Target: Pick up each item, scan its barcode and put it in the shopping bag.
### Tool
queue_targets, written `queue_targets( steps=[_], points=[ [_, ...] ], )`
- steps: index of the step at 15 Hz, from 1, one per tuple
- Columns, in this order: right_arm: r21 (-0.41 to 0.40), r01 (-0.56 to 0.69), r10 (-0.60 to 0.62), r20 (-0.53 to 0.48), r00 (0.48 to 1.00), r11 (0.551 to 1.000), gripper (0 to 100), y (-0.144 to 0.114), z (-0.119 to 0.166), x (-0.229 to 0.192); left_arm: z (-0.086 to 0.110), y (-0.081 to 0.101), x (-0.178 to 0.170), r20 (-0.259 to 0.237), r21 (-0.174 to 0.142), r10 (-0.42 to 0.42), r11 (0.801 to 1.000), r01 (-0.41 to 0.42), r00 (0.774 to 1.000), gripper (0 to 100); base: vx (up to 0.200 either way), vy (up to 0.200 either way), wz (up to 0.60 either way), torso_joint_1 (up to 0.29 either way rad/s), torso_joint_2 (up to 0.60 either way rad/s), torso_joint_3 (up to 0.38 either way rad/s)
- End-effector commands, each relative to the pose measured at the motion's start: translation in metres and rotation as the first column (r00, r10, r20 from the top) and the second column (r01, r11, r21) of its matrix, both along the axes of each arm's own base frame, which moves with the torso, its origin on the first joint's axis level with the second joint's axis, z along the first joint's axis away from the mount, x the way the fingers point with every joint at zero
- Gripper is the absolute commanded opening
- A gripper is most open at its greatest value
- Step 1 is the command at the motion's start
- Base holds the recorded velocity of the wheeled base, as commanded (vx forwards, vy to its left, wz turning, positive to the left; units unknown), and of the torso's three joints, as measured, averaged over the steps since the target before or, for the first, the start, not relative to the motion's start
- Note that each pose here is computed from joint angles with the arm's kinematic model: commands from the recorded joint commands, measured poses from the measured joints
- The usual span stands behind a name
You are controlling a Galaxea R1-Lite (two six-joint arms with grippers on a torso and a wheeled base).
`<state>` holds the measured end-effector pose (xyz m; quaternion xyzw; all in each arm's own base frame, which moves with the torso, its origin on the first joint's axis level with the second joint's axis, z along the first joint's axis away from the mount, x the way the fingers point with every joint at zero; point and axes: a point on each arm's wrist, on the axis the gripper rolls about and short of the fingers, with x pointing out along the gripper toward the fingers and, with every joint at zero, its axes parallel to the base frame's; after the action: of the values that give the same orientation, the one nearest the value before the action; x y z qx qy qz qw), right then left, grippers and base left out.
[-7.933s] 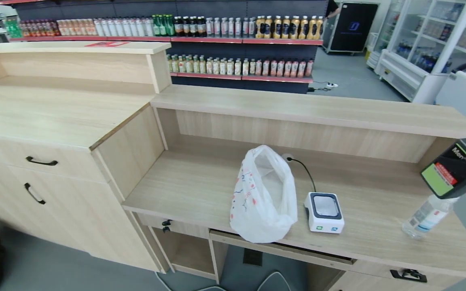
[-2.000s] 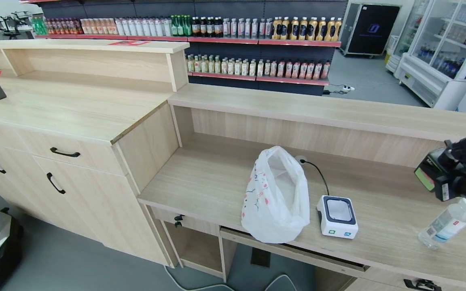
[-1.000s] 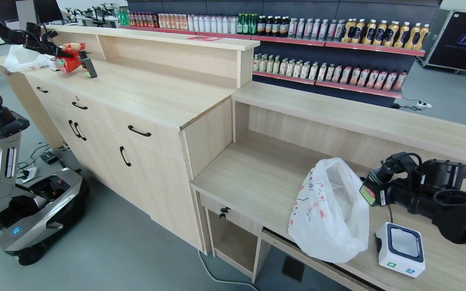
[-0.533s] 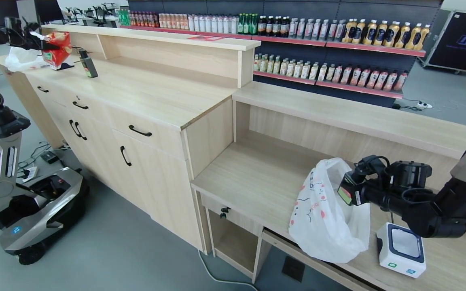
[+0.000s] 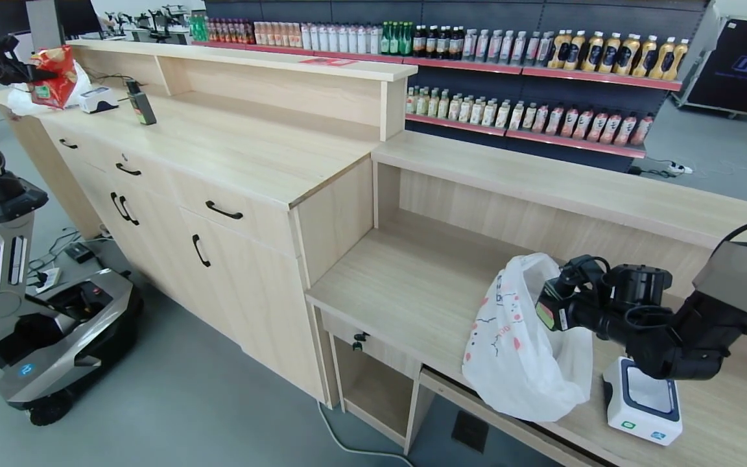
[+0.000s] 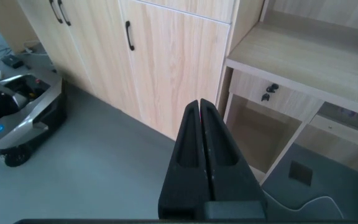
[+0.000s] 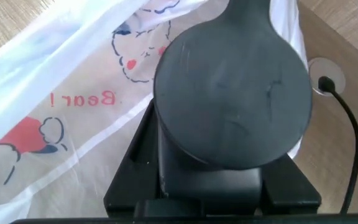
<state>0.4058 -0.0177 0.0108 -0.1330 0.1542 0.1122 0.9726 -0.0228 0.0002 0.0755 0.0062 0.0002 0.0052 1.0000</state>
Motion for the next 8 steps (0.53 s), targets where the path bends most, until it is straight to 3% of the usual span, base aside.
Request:
queue_targets(
  steps=[1, 8],
  points=[
    [0.0, -0.006, 0.006, -0.004, 1.0, 1.0, 0, 0.002, -0.014, 0.01, 0.0, 0.0, 0.0, 0.0, 0.0, 0.0, 1.0, 0.0, 1.0, 0, 0.0, 0.0, 0.0, 0.0, 0.0, 0.0],
    [0.007, -0.022, 0.022, -0.007, 1.0, 1.0, 0, 0.008, -0.037, 0.028, 0.0, 0.0, 0.0, 0.0, 0.0, 0.0, 1.0, 0.0, 1.0, 0, 0.0, 0.0, 0.0, 0.0, 0.0, 0.0]
  ],
)
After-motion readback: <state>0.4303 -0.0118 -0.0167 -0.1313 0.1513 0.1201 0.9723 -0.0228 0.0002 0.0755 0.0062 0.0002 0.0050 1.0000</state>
